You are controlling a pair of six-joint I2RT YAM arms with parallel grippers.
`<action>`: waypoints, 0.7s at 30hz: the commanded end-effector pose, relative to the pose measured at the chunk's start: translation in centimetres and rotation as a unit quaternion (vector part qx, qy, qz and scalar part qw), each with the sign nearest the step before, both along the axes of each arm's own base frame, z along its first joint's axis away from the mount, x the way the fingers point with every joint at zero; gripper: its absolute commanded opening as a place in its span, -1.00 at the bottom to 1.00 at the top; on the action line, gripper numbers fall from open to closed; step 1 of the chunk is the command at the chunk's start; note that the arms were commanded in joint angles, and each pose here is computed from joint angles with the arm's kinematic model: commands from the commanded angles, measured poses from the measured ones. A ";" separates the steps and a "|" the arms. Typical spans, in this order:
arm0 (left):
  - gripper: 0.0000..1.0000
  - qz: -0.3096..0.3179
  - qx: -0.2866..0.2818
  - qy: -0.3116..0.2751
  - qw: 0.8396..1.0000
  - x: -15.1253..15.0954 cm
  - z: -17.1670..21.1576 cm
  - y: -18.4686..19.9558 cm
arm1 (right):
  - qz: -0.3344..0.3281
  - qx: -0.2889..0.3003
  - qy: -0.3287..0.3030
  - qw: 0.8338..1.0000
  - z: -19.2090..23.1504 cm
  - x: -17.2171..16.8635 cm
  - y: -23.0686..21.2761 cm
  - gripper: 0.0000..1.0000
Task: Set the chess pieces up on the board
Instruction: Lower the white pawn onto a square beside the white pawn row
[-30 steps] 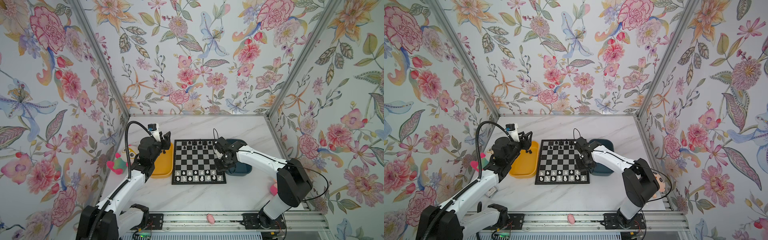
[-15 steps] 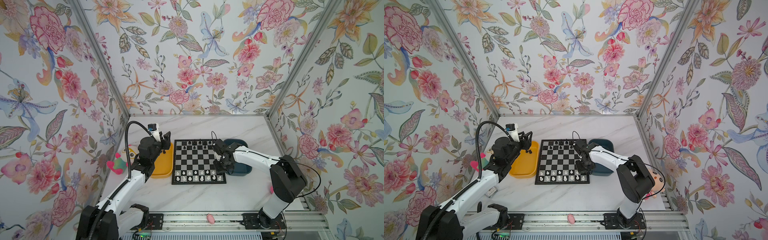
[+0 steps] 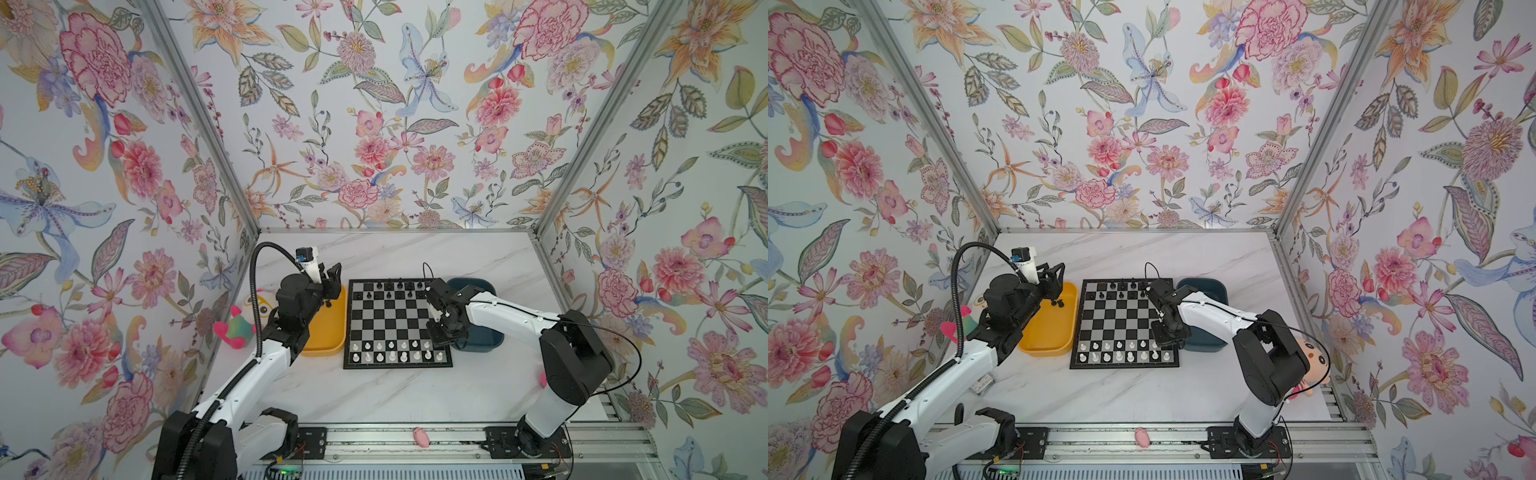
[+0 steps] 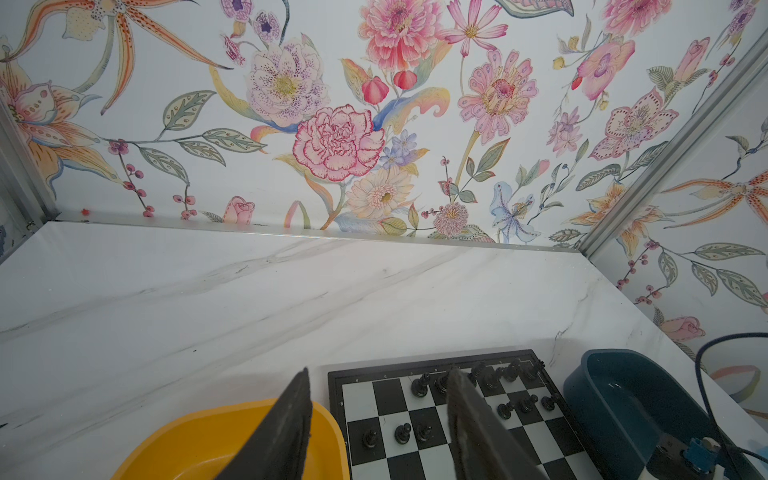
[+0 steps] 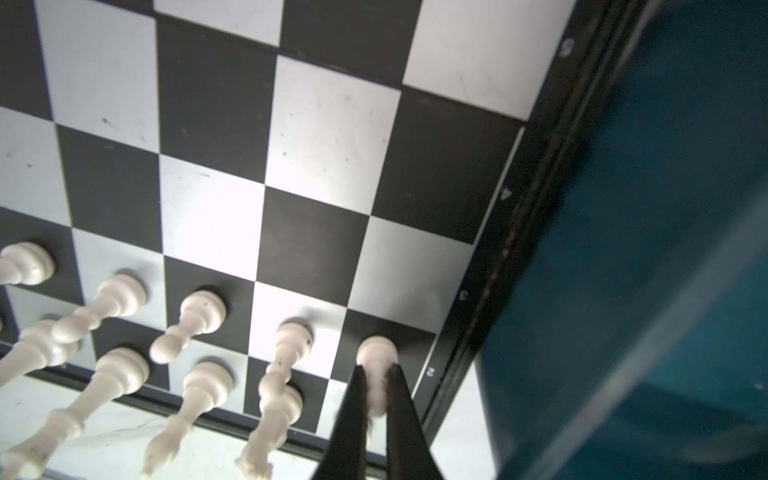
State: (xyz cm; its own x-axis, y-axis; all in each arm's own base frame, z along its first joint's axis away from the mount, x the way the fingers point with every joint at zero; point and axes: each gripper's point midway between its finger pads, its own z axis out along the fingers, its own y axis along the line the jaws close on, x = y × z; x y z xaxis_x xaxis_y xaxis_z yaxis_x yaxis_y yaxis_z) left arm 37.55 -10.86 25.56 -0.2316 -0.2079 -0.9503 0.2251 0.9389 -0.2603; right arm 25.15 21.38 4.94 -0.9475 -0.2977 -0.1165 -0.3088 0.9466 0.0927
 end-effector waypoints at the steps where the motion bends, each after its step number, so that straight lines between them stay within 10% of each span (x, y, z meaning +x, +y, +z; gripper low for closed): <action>1: 0.08 0.000 -0.003 -0.005 1.000 0.2 0.1 0.2 | 0.005 -0.021 0.013 1.000 -1.1 -0.7 -0.7 -0.84; 21: 0.08 0.000 -0.004 -0.004 1.000 0.2 0.1 0.2 | 0.007 -0.018 0.012 1.000 -1.0 -0.6 -0.3 -0.60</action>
